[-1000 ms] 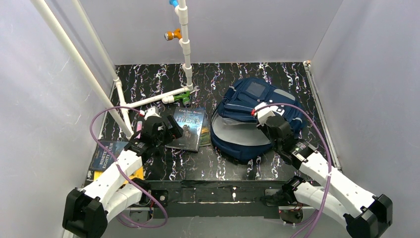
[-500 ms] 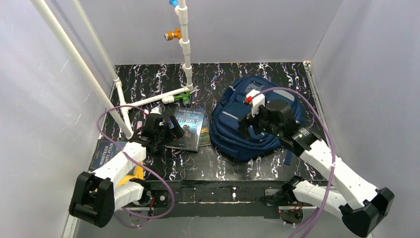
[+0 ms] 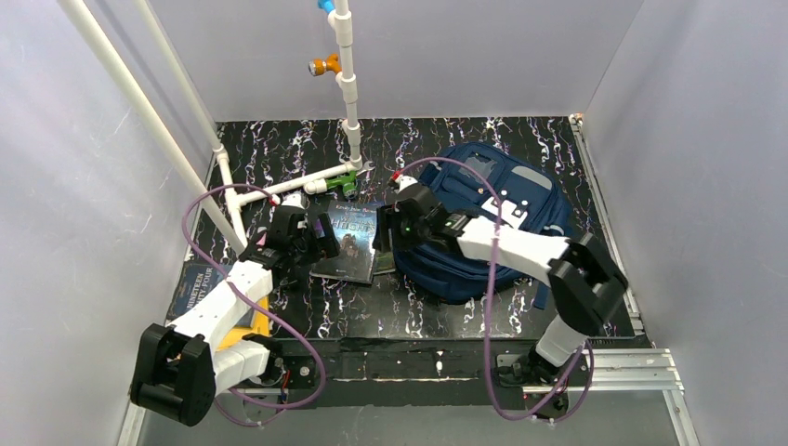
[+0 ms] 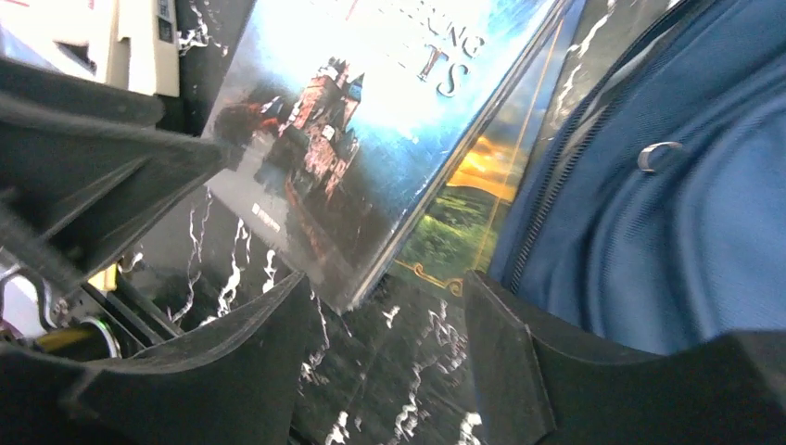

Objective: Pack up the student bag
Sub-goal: Pick up the book from the center of the board.

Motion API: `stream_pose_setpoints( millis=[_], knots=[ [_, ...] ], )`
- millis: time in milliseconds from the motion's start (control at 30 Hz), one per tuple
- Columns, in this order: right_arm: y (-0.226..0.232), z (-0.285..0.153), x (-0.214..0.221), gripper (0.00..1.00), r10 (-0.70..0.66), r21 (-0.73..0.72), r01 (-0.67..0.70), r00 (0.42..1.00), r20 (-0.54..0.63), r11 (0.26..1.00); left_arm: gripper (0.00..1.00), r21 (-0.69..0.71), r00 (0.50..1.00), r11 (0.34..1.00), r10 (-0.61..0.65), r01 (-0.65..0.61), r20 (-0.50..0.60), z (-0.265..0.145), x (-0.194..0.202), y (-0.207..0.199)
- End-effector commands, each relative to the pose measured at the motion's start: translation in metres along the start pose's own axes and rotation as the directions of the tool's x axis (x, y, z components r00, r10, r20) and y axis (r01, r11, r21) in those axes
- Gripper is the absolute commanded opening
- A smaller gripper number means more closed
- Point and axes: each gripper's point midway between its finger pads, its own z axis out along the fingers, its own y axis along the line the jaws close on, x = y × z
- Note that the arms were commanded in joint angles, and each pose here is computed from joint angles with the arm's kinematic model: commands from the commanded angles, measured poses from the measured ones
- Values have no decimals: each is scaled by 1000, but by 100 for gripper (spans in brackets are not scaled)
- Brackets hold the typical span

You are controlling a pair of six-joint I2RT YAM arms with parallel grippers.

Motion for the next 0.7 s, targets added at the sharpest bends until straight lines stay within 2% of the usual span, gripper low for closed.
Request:
stream_pose_setpoints(
  millis=[0, 233, 367, 533, 667],
  knots=[
    [25, 36, -21, 64, 200, -63, -197, 978, 53, 978, 98, -54, 997, 996, 77, -75, 24, -4, -15, 12],
    [8, 81, -1, 59, 262, 8, -263, 965, 22, 965, 98, 24, 996, 998, 53, -52, -68, 16, -2, 9],
    [-8, 90, 13, 48, 284, 76, -284, 959, 12, 956, 98, 48, 994, 999, 26, -21, -107, 25, 6, 6],
    [-27, 91, 32, 41, 282, 151, -277, 959, -13, 949, 98, 141, 979, 990, 4, 26, -206, 33, 20, -12],
    [-33, 93, 40, 36, 273, 165, -266, 962, -20, 950, 98, 178, 973, 982, -26, 68, -227, 28, 23, -21]
  ],
)
